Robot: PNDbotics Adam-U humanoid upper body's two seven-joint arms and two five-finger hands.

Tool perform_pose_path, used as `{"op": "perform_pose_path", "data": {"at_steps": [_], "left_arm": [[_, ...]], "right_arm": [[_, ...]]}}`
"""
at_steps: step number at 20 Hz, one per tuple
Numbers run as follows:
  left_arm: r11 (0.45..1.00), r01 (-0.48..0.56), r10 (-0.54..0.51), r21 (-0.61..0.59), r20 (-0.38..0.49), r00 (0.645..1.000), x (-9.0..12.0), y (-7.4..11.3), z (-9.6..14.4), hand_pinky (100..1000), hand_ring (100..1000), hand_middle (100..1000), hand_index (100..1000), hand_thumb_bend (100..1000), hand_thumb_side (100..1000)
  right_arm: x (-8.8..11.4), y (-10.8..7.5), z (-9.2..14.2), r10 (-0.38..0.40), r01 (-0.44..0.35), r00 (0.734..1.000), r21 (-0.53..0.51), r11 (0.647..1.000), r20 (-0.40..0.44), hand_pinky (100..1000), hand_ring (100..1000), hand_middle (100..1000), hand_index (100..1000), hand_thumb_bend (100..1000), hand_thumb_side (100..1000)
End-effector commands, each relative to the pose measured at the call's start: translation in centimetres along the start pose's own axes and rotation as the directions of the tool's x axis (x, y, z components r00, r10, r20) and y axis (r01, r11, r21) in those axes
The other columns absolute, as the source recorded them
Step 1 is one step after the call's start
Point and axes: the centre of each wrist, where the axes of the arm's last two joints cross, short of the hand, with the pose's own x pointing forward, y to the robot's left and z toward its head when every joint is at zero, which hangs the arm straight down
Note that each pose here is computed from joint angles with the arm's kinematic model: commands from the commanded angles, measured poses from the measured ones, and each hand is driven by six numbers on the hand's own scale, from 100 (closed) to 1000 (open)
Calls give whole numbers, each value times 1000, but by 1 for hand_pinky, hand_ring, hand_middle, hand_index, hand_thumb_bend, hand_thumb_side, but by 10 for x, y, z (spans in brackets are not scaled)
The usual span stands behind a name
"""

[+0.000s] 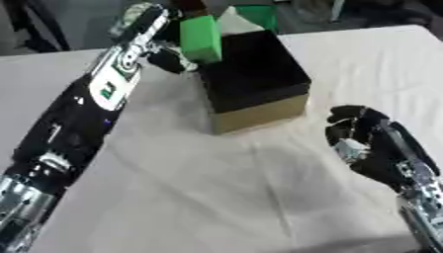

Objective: Pick up objects on the table and place them in the box.

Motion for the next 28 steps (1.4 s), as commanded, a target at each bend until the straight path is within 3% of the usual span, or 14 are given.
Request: {"op": "perform_pose_path", "data": {"at_steps": [1, 2, 4, 6, 7, 13, 18, 24, 28], "left_arm": [[999, 5, -7, 47, 40, 999, 12, 4, -9, 604, 559, 412, 548, 594, 111], [999, 5, -7, 46, 48, 999, 14, 2, -9, 605, 564, 432, 565, 639, 144], [999, 8, -10, 32, 65, 998, 16, -3, -9, 611, 580, 469, 603, 865, 265], [1000, 19, -20, 12, 77, 997, 16, -6, -9, 614, 586, 482, 619, 915, 283], [1000, 29, -29, -1, 80, 996, 16, -8, -8, 627, 609, 528, 668, 1000, 314], [996, 69, -64, -57, 83, 994, 11, -12, -6, 644, 647, 618, 743, 1000, 342], [998, 48, -44, -46, 82, 996, 9, -7, -4, 632, 634, 607, 740, 1000, 326], [997, -69, 66, 13, 192, 979, 24, 30, 6, 619, 622, 592, 730, 959, 294], [985, -165, 143, 53, 285, 948, 34, 71, 36, 614, 620, 588, 726, 921, 271]], "right_arm": [[6, -1, -4, 4, -4, 1000, 16, 1000, 26, 610, 636, 640, 764, 255, 329], [6, -1, -5, 4, -4, 1000, 18, 1000, 27, 610, 636, 640, 764, 254, 329], [7, -1, -5, 3, -3, 1000, 19, 1000, 31, 610, 636, 639, 764, 254, 330], [8, -1, -6, 3, -3, 999, 18, 1000, 32, 610, 636, 638, 764, 254, 329], [8, -1, -6, 3, -4, 999, 18, 1000, 33, 610, 636, 637, 764, 254, 330], [7, -2, -5, 3, -4, 1000, 13, 1000, 31, 610, 635, 636, 764, 253, 330], [7, -3, -5, 3, -3, 1000, 6, 1000, 29, 610, 635, 635, 764, 252, 331], [4, -8, -1, 14, -13, 1000, -25, 1000, 17, 611, 635, 635, 765, 215, 341], [5, -13, 0, 27, -26, 1000, -54, 998, 16, 611, 634, 634, 765, 216, 335]]}}
